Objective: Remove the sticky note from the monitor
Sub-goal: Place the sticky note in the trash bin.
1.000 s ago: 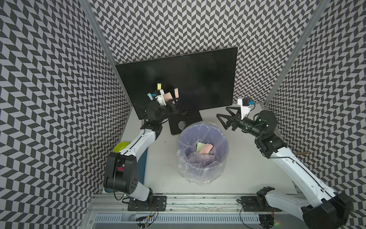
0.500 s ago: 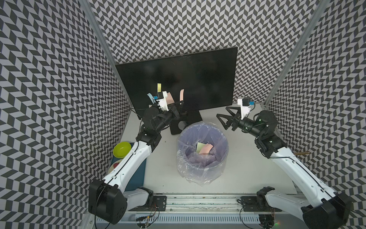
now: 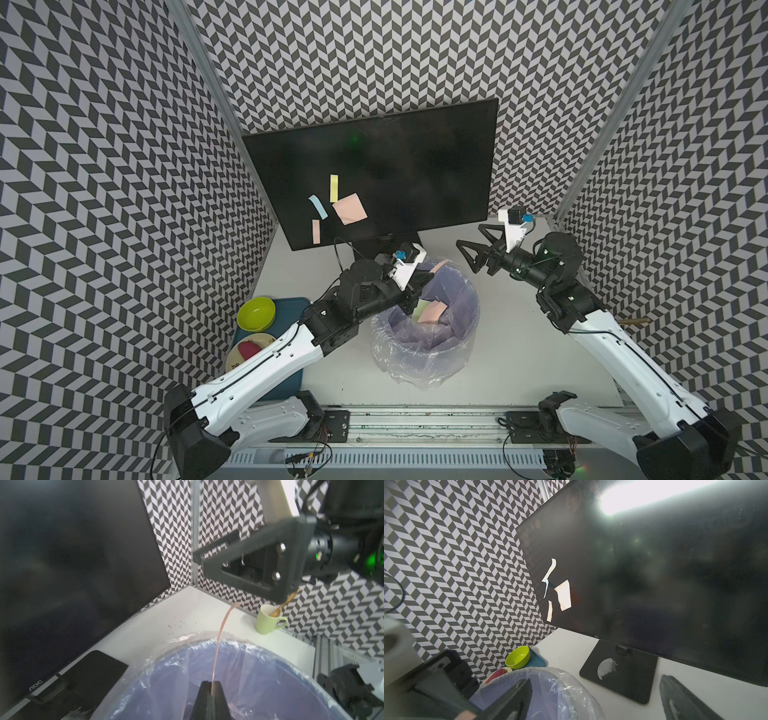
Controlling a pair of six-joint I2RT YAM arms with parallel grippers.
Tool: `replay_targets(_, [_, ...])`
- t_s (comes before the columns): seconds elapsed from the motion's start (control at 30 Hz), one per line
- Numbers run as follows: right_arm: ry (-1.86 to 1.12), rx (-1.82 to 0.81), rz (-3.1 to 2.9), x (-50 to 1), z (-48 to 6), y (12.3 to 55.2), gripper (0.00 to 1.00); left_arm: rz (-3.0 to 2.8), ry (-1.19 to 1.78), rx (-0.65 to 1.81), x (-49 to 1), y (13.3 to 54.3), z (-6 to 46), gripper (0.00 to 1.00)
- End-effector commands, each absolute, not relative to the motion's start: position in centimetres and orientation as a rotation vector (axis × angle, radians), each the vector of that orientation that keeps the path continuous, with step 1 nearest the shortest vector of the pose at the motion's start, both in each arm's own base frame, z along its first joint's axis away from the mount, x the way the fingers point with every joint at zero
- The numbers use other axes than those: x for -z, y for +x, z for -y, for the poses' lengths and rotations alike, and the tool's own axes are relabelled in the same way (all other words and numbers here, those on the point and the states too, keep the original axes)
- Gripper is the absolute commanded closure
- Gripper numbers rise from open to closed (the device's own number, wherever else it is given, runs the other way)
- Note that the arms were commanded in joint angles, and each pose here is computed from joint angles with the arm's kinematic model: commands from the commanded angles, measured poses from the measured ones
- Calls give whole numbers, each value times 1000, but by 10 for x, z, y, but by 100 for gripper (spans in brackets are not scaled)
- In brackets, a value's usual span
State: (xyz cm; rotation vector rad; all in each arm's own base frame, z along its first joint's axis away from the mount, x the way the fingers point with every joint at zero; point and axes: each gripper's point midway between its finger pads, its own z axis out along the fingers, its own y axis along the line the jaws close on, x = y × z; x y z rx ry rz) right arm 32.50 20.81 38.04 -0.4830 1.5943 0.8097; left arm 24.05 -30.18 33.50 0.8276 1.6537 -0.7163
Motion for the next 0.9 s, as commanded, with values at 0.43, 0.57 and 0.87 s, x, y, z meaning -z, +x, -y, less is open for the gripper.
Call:
replay_targets(0.43, [-487, -774, -1516, -409, -204, 320, 1, -1651, 718, 659, -363, 245, 272, 19])
replay_targets(0.57, [-482, -766, -1520, -405, -203, 319, 1, -1638, 712, 697, -371, 242, 266, 10])
replay_targets(0.87, [-469, -754, -1522, -400, -199, 317, 1, -1758, 735, 737, -343, 253, 269, 9])
